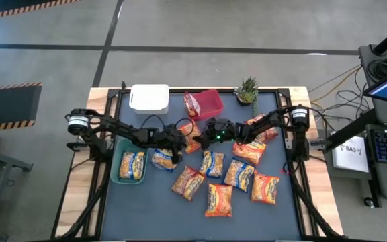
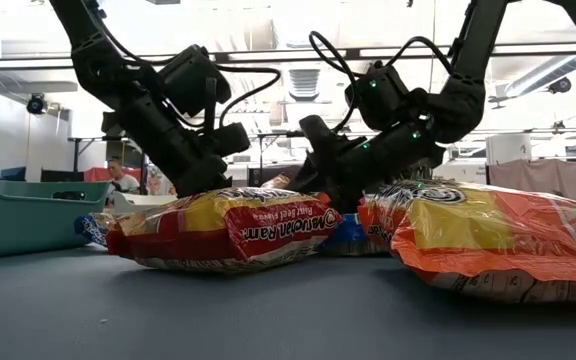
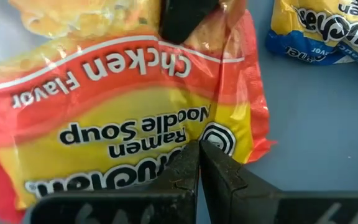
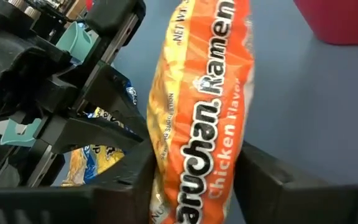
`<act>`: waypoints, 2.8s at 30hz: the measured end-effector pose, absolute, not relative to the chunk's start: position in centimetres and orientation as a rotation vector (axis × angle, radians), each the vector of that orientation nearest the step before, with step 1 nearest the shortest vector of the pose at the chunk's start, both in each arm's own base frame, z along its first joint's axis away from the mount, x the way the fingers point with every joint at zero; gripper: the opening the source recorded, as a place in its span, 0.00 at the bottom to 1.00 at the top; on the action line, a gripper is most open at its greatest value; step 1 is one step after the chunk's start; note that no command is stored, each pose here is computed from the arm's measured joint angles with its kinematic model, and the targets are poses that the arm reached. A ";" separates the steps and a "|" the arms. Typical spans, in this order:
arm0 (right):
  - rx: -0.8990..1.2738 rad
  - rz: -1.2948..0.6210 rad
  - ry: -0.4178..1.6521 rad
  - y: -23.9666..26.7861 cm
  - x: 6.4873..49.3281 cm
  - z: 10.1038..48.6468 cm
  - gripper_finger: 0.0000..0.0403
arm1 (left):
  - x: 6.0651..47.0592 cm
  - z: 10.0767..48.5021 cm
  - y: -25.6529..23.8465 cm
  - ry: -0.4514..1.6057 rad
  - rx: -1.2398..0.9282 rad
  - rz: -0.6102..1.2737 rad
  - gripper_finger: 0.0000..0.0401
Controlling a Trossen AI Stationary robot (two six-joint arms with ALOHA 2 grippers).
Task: Sort Maruchan noodles
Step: Put the orange noodle pack into the white bin
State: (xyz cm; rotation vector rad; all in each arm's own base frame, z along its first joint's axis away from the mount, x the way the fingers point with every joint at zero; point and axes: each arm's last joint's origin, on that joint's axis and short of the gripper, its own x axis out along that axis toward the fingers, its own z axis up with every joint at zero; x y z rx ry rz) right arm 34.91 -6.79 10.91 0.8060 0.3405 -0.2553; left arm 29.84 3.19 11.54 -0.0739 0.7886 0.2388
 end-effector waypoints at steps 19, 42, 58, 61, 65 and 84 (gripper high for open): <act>0.767 -0.218 0.279 -6.2 34.9 13.2 0.29 | 27.0 19.7 2.4 0.612 0.043 0.182 0.00; 0.441 -0.399 0.307 -5.4 39.9 22.0 0.29 | 16.4 28.2 2.1 0.315 0.223 0.355 0.00; 0.307 -0.592 0.161 -9.6 41.3 28.6 0.29 | 11.3 29.7 1.9 0.089 0.205 0.454 0.00; 0.306 -0.584 0.121 -10.1 41.8 28.3 0.29 | 10.8 29.9 1.9 0.064 0.201 0.457 0.00; 0.292 -0.588 0.126 -10.8 43.0 27.0 0.29 | 10.4 30.0 1.9 0.048 0.198 0.458 0.00; 0.172 -0.645 0.142 -16.1 51.9 24.7 0.29 | 9.1 30.0 1.8 0.041 0.218 0.458 0.00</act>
